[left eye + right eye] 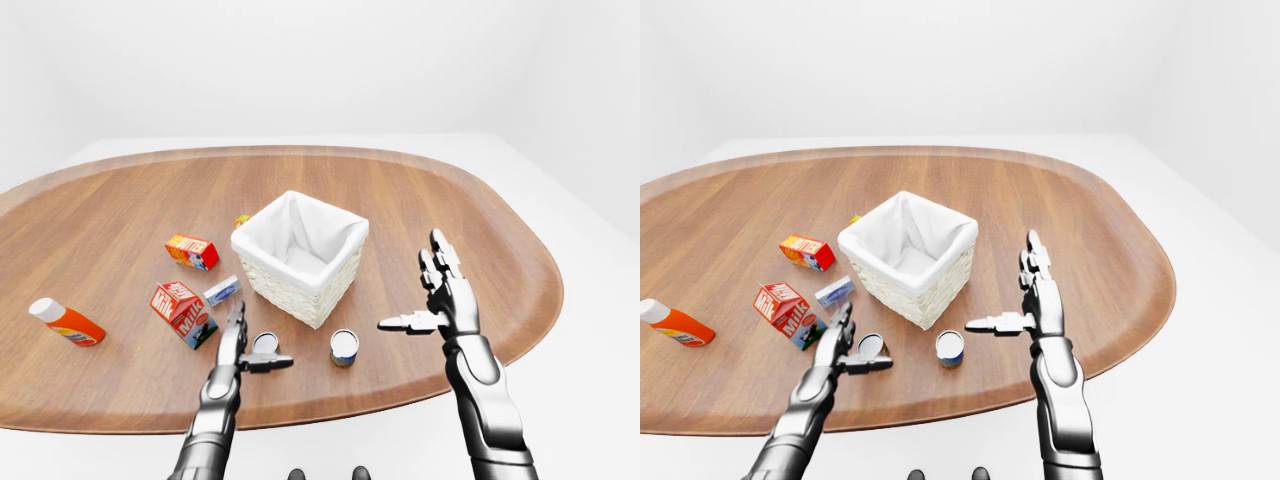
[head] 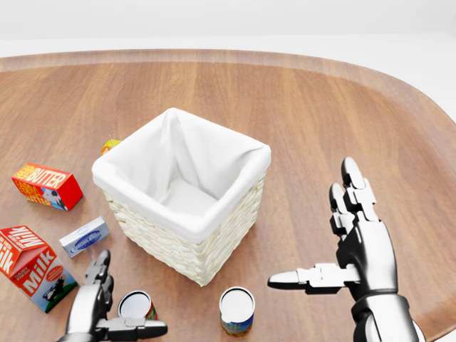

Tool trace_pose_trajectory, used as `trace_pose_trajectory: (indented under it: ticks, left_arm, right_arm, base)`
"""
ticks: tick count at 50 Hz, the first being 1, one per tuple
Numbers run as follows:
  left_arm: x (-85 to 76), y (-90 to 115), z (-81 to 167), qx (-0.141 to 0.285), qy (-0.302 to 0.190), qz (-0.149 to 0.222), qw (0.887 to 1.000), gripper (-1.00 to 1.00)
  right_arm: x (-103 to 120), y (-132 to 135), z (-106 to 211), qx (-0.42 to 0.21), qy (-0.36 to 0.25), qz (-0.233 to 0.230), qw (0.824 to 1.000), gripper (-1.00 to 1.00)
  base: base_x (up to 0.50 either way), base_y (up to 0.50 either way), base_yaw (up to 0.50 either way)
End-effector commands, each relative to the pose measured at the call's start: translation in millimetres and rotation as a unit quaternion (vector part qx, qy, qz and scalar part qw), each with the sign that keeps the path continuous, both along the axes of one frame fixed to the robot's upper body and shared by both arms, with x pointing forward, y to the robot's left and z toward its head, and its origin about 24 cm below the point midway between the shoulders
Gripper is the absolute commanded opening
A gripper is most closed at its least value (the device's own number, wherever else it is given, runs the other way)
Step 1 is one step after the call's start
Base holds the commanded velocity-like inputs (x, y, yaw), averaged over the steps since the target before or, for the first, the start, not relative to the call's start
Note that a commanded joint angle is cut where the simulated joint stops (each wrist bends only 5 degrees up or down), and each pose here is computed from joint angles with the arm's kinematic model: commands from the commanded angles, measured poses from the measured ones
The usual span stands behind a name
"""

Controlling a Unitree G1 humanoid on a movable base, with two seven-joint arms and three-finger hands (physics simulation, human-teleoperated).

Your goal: Pick up the tomato sauce, and put it in the basket.

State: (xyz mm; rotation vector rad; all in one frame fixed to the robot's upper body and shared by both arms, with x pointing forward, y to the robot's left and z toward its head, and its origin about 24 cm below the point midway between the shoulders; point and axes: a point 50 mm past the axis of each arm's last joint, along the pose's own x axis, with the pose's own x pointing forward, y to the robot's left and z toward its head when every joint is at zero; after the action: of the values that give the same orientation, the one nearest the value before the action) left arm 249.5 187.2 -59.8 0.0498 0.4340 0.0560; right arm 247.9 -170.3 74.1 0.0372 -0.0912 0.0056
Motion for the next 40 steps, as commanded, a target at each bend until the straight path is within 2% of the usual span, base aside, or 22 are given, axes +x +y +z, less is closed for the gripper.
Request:
trace_pose_trajectory:
  ticks: [1,40]
  left_arm:
    - [-0.2,0.2,-5.3,-0.001,0.015,0.002,1.000,1.00]
    - [-2.2,-2.5,-15.4,-0.013,0.044,-0.003,0.999,1.00]
  right_arm:
    - [-0.2,0.2,-0.1,0.000,0.000,0.000,1.000,1.00]
    - [0.1,-0.4,0.1,0.001,0.000,-0.001,1.000,1.00]
  base:
    - [0.00,0.00,0.00]
    - [0.00,0.00,0.00]
